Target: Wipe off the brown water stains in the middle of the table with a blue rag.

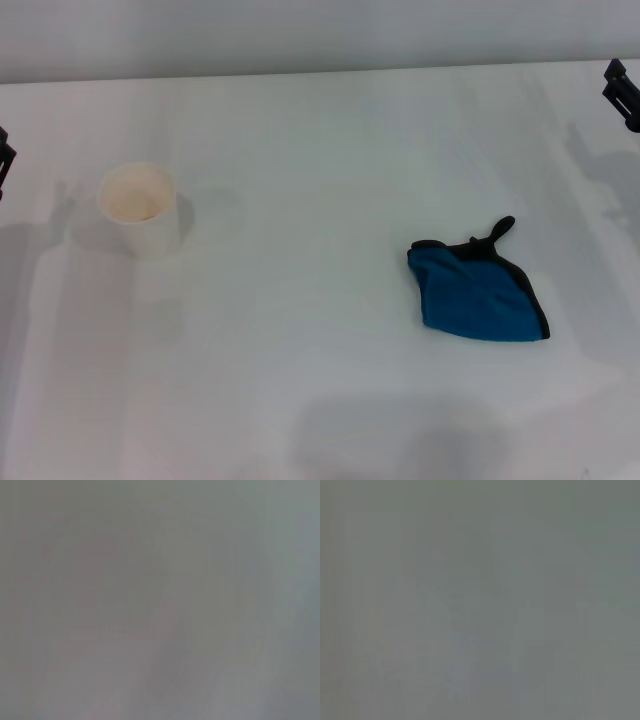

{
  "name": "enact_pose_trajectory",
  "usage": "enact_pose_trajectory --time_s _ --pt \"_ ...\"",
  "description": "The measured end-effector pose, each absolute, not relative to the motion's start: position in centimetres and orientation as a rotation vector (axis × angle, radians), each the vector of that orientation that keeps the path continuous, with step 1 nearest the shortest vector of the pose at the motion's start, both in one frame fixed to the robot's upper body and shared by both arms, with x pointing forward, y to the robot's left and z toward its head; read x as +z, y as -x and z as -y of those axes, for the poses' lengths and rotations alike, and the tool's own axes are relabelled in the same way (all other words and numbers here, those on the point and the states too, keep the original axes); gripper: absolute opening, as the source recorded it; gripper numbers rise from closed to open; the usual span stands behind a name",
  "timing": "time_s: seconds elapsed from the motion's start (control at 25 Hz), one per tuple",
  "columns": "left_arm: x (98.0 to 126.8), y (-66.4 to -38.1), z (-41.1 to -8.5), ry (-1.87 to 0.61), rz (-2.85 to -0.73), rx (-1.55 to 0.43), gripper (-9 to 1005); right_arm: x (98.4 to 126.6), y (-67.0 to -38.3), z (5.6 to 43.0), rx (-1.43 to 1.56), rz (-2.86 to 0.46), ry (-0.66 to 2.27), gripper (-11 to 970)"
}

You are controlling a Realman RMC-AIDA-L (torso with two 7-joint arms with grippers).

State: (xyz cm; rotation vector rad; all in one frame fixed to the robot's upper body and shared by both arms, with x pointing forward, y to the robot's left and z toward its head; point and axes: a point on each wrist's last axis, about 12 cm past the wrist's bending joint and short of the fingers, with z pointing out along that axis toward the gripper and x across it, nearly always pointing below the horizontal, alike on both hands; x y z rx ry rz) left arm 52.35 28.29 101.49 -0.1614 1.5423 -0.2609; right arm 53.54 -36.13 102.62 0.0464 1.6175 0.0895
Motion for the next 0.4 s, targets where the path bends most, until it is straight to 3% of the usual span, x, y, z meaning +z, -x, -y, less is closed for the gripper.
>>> enact_pose_trajectory --time_s 0.4 --pt "101.49 -52.32 -28.26 0.162 -1.541 -0.262 886 102.66 -53.42 36.41 0.086 -1.615 -0.052 871"
